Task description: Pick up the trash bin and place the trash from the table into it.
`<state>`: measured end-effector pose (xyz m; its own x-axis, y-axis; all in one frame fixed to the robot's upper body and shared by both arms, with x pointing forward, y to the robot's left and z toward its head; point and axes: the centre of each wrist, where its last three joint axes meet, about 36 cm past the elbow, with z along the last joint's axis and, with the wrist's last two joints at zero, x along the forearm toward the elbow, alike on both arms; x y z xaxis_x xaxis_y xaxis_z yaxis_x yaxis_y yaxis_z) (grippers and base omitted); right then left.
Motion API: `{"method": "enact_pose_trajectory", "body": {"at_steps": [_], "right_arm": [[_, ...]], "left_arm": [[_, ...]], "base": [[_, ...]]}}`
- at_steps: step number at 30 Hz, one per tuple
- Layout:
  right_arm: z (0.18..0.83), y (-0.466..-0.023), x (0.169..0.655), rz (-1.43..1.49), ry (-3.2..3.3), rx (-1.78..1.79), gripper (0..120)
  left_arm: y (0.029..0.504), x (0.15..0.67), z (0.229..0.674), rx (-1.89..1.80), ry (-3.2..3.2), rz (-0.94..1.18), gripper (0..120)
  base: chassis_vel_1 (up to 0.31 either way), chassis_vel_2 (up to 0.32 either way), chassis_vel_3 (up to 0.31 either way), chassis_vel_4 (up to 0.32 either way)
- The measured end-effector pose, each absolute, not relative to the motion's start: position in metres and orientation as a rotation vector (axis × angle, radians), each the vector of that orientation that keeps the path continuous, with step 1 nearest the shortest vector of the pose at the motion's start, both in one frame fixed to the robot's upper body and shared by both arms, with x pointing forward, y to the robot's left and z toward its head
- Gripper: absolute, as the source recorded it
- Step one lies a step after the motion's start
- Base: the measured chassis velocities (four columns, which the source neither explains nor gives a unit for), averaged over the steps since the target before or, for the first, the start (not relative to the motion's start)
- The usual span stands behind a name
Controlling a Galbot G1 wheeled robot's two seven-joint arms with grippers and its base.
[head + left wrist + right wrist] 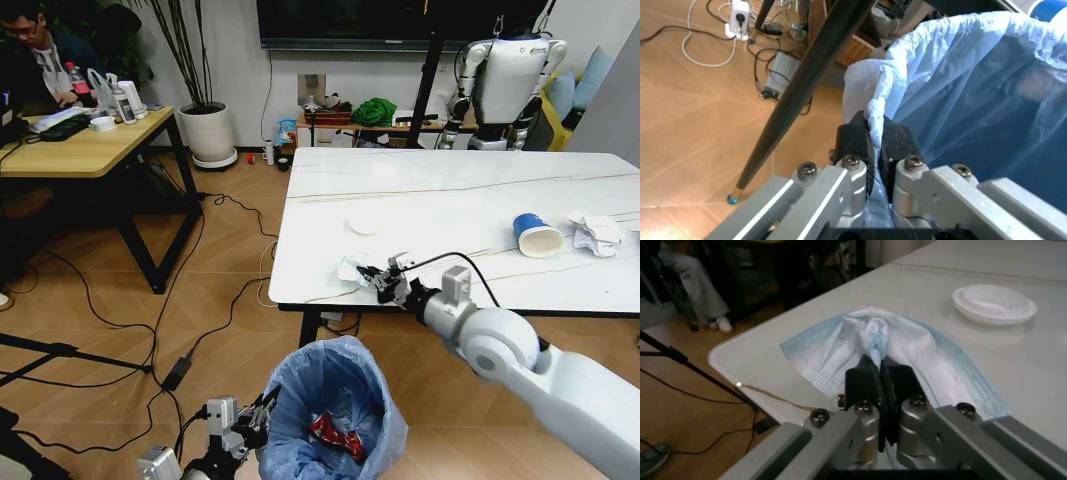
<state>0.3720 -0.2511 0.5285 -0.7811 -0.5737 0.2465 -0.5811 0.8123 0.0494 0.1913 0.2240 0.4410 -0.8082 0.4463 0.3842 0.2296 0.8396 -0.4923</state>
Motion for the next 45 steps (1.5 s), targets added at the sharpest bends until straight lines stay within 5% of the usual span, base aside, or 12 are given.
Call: {"method": "enact_pose_trajectory", "body": {"at_steps": [17,37,39,45], "right_arm": [[0.546,-0.248,0.283,0.048,-2.738,1.235,0],[0.506,-0.252,0.253,0.195,-2.616,1.528,1],[0.503,-0.254,0.253,0.207,-2.611,1.538,19],[0.5,-0.255,0.252,0.212,-2.599,1.55,36]], "left_arm": [[0.224,0.194,0.447,-0.504,-2.534,0.598,0],[0.223,0.194,0.448,-0.499,-2.544,0.594,0],[0.223,0.194,0.449,-0.5,-2.545,0.594,0],[0.223,0.194,0.45,-0.502,-2.546,0.593,0]], "base": [[0.0,0.0,0.0,0.0],[0.0,0.0,0.0,0.0],[0.0,0.0,0.0,0.0],[0.0,0.0,0.0,0.0]]}}
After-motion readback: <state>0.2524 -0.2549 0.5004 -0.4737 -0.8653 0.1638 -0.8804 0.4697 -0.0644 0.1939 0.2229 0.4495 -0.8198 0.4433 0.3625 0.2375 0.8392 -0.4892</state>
